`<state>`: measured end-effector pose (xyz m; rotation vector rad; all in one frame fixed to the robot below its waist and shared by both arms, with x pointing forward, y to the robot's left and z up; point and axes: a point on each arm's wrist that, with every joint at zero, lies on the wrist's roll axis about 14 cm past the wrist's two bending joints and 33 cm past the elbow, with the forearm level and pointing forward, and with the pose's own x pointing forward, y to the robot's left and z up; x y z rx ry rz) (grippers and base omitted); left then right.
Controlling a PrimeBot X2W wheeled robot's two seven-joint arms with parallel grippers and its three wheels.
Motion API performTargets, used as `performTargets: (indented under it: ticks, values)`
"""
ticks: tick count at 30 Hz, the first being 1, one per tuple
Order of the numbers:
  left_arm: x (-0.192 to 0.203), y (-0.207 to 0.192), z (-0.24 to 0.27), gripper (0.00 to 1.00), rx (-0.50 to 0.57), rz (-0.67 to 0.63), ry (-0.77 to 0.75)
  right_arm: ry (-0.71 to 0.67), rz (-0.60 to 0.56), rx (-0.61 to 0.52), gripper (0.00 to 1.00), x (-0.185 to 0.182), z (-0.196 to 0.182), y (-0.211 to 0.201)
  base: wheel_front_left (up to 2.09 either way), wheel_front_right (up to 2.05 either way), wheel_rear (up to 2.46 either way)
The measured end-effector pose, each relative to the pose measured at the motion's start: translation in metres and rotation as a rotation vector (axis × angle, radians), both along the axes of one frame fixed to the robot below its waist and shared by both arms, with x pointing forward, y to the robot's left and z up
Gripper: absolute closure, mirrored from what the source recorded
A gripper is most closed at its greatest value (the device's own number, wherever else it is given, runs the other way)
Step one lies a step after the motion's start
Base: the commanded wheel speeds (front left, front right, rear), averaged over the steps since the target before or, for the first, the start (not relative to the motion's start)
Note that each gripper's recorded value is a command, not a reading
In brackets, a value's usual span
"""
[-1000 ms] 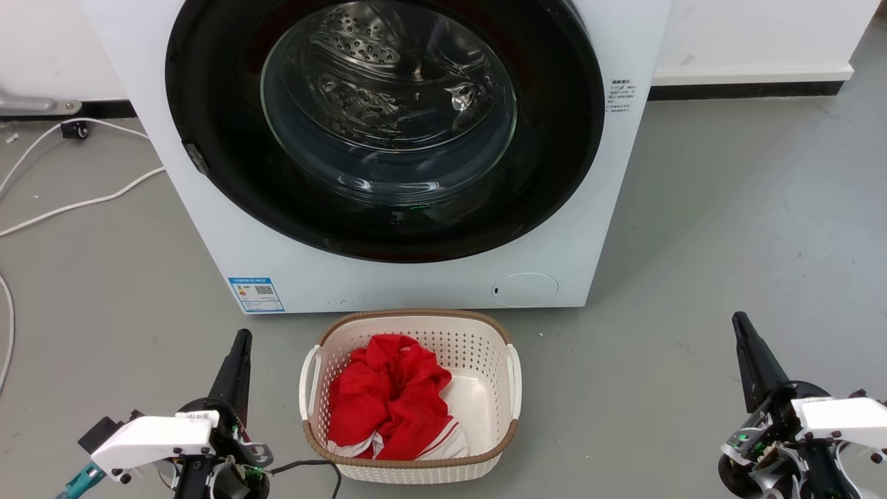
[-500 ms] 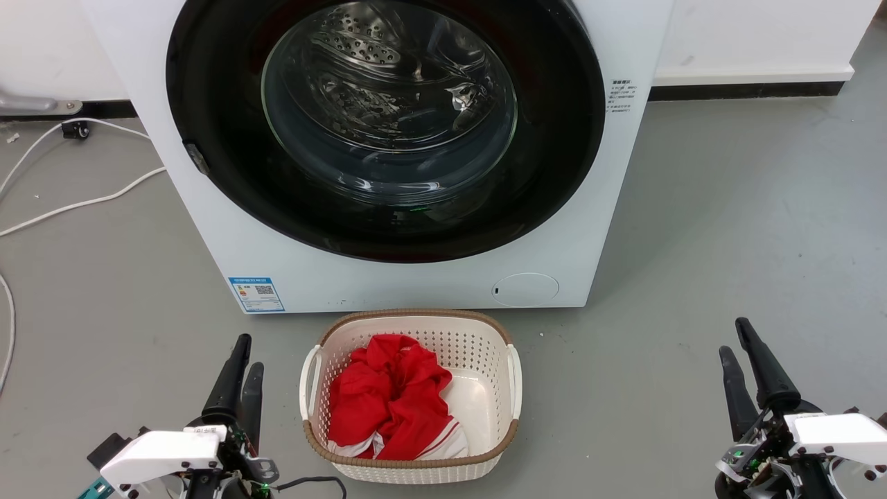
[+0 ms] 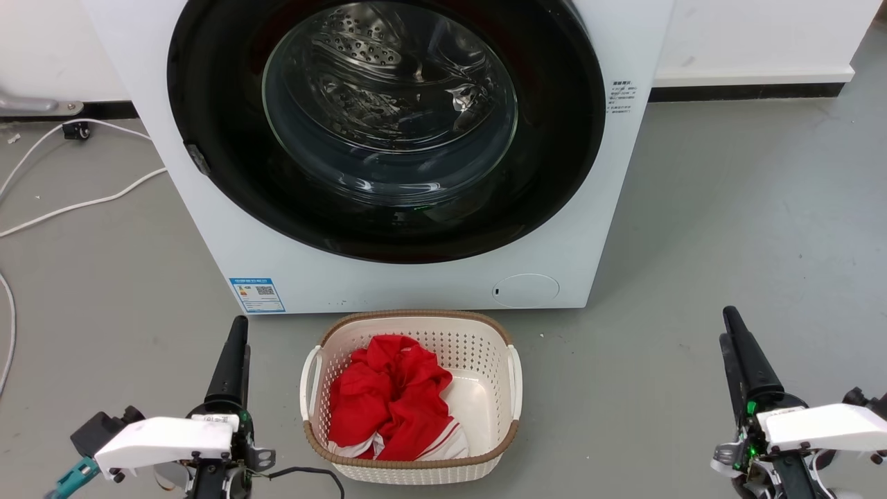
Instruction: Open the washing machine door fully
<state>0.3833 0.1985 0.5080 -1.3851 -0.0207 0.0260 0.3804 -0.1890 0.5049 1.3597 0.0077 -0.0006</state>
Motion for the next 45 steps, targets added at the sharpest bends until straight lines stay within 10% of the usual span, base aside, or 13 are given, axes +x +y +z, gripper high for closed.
performTargets:
  ticks: [45]
  values:
    - [0.0,-0.017,0.034,0.0,0.791,0.021,-0.112,-0.169,0.023,-0.84,0.0,-0.005,0.037,0.026,0.0,0.0,0.0]
